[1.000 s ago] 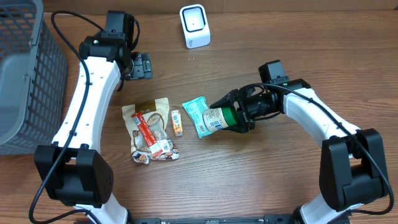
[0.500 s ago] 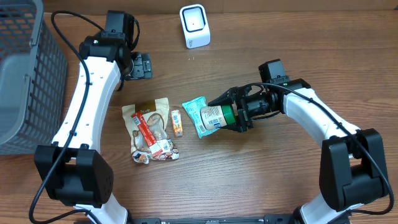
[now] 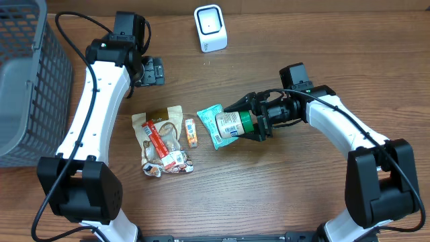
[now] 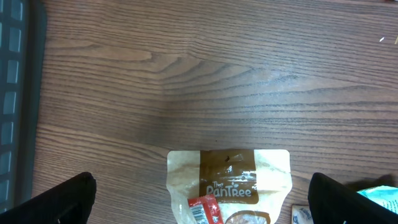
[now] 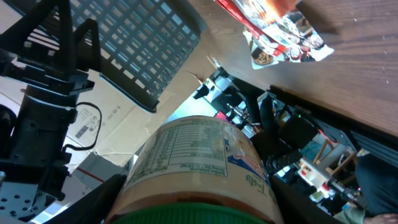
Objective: Scan the item barcode
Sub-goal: 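Lift the bottle and carry it left over the teal pack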
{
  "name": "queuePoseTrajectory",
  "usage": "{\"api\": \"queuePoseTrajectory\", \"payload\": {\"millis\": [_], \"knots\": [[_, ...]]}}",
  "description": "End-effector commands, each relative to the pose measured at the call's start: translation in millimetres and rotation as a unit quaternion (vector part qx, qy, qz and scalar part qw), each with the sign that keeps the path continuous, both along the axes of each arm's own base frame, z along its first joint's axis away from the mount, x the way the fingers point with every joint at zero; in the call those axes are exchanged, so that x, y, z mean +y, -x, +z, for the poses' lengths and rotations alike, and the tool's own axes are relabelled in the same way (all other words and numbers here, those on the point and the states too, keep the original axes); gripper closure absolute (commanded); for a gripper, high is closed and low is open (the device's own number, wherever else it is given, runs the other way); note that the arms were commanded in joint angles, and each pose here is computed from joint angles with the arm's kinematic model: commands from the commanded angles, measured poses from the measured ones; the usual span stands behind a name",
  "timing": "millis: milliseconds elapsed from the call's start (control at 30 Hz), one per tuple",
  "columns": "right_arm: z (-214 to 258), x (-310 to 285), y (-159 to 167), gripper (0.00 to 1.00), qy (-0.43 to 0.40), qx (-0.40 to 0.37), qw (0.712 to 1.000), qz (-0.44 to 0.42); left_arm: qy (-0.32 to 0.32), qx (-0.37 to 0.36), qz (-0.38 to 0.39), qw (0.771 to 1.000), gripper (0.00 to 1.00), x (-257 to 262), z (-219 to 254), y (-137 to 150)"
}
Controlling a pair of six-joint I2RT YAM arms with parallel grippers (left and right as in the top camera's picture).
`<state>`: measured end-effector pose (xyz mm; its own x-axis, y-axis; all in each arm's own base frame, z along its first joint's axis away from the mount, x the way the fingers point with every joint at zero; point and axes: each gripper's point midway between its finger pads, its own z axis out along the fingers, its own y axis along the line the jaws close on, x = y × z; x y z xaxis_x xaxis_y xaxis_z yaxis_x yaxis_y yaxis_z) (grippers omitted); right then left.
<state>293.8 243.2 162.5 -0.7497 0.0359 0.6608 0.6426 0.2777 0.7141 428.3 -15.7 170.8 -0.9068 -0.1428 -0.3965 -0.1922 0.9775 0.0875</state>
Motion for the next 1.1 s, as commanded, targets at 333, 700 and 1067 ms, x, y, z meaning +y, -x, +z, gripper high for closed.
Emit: {"api": "queuePoseTrajectory", "payload": {"millis": [333,700,1067], "knots": [[18,4,-7,0.72,-0.031,-0.012,0.999,0.006,-0.004,-0.017,0.003,1.000,0.00,1,12,-2],[18,4,-7,0.72,-0.026,0.013,1.000,0.000,-0.004,-0.017,0.003,1.000,0.00,1,12,-2],[7,3,-13,0.81,0.005,0.003,1.000,-0.013,-0.004,-0.017,0.003,1.000,0.00,1,12,-2]]}}
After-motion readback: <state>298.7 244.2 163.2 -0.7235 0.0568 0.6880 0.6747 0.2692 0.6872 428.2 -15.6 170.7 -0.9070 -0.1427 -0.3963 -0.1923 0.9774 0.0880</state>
